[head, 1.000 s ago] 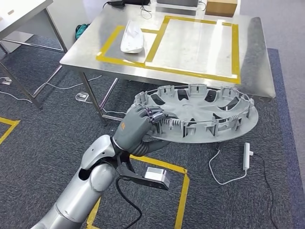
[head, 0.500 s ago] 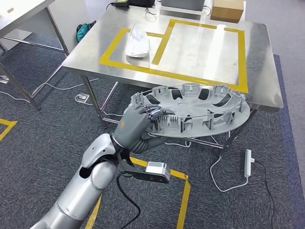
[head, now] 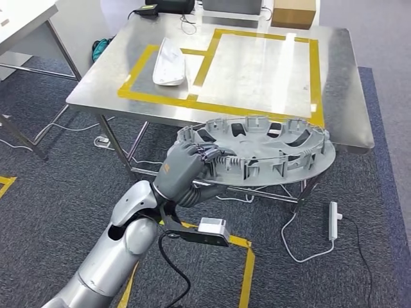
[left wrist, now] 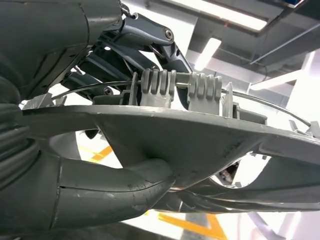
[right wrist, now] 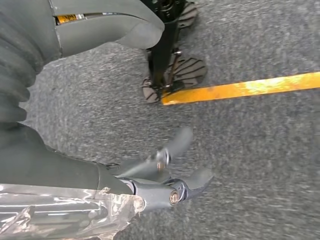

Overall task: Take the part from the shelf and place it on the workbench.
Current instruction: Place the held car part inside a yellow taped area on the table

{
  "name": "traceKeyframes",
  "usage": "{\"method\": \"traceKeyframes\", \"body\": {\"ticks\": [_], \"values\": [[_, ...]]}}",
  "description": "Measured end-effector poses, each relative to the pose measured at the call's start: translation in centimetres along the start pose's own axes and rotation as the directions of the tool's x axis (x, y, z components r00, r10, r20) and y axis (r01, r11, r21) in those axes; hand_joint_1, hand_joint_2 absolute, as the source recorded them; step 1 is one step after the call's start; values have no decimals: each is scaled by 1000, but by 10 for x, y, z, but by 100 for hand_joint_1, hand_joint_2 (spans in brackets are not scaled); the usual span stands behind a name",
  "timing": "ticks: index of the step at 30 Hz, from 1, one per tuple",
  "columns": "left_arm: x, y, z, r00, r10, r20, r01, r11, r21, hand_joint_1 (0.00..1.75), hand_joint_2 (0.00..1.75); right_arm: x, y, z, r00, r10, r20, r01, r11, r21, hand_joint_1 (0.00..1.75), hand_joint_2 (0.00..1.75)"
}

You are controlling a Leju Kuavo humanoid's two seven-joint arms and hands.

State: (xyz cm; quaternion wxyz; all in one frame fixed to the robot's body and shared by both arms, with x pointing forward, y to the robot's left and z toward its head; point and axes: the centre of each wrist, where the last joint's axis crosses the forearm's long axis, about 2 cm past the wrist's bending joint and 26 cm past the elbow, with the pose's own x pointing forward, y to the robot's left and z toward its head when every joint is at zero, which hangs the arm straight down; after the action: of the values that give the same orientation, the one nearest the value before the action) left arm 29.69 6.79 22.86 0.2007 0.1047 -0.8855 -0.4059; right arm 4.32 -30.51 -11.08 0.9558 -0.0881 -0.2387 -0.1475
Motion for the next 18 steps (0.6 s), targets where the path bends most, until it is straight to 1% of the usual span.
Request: {"method": "traceKeyframes", "body": {"ticks": [8,18], "values": [[1,0,-4,1000,-5,-2,5,1000,4,141,175,5,1,-2,1000,6,13,-6,1000,5,0,175],[0,-5,-5,1000,-10,-19,9,1000,-16,141,175,3,0,-1,1000,14,8,-15,1000,6,0,175]]}}
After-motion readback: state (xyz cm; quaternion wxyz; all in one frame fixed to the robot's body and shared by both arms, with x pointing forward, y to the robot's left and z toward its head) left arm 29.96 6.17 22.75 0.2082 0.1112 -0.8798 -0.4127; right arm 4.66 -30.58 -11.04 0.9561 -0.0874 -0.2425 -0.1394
